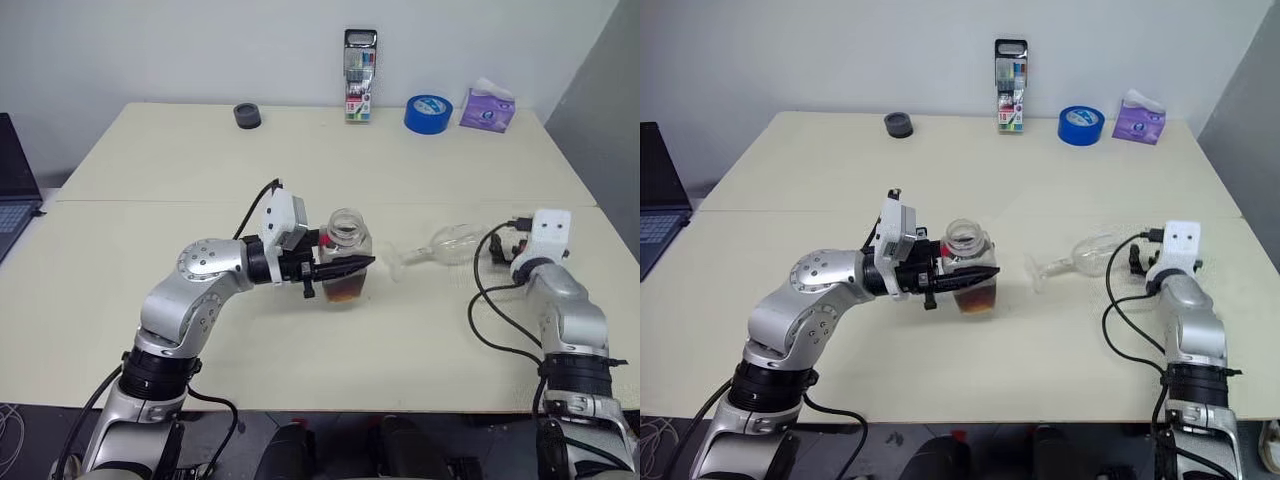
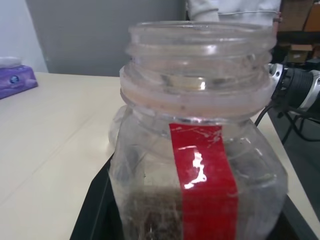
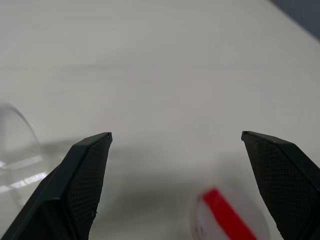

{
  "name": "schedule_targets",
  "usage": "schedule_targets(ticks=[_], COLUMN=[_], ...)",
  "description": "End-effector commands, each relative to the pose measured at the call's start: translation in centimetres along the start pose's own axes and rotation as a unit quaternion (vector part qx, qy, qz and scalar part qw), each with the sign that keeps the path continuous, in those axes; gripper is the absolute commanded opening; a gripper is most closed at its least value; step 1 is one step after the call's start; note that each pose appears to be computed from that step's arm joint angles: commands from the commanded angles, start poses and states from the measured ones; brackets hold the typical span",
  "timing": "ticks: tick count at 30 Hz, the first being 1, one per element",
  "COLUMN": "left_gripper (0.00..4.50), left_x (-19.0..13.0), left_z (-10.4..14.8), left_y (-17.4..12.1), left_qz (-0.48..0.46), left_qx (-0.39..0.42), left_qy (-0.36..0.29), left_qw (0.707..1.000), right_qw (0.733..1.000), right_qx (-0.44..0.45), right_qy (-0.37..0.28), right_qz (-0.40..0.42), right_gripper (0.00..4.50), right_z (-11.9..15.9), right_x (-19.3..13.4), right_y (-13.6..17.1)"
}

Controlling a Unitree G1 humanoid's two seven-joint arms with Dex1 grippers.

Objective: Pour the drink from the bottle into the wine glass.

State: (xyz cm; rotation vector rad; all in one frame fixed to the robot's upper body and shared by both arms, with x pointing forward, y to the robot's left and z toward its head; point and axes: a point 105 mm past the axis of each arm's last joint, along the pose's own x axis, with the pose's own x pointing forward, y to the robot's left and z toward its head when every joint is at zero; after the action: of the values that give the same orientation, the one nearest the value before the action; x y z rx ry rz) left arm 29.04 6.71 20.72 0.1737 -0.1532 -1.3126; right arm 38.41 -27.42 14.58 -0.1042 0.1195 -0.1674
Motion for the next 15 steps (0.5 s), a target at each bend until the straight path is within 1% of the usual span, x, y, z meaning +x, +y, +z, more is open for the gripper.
schedule_targets(ticks=[1,4,7,9,11,12,13,15], left_gripper=[1.74,1.74,1.74,1.74,1.74,1.74,1.74,1.74], left_x=[-1.1,-1.8,-2.4,-2.7,-3.2,-3.5,-3.9,-5.0], left_z=[2.2,2.4,2.3,2.2,2.1,2.1,2.0,2.1], left_y=[0.7,1.2,1.5,1.7,2.0,2.4,2.9,4.5], left_qz=[0.036,0.063,0.088,0.104,0.122,0.138,0.156,0.208], left_qx=[0.038,0.041,0.04,0.037,0.037,0.038,0.038,0.045], left_qy=[-0.018,-0.015,-0.013,-0.013,-0.008,-0.006,-0.002,0.005], left_qw=[0.998,0.997,0.995,0.994,0.992,0.99,0.987,0.977], right_qw=[0.997,0.995,0.994,0.99,0.979,0.967,0.951,0.907], right_qx=[-0.018,-0.027,-0.034,-0.042,-0.017,0.007,0.027,0.022], right_qy=[-0.073,-0.095,-0.105,-0.13,-0.163,-0.176,-0.185,-0.193], right_qz=[0.011,0.018,0.022,0.046,0.12,0.185,0.246,0.374], right_gripper=[4.43,4.43,4.43,4.43,4.43,4.43,4.43,4.43], right_z=[6.0,8.5,10.0,11.4,13.1,13.7,14.2,14.5], right_x=[-0.8,-1.2,-1.2,-1.2,-1.8,-2.5,-3.4,-6.1], right_y=[-0.6,-0.9,-0.8,0.3,2.8,4.6,6.2,9.1])
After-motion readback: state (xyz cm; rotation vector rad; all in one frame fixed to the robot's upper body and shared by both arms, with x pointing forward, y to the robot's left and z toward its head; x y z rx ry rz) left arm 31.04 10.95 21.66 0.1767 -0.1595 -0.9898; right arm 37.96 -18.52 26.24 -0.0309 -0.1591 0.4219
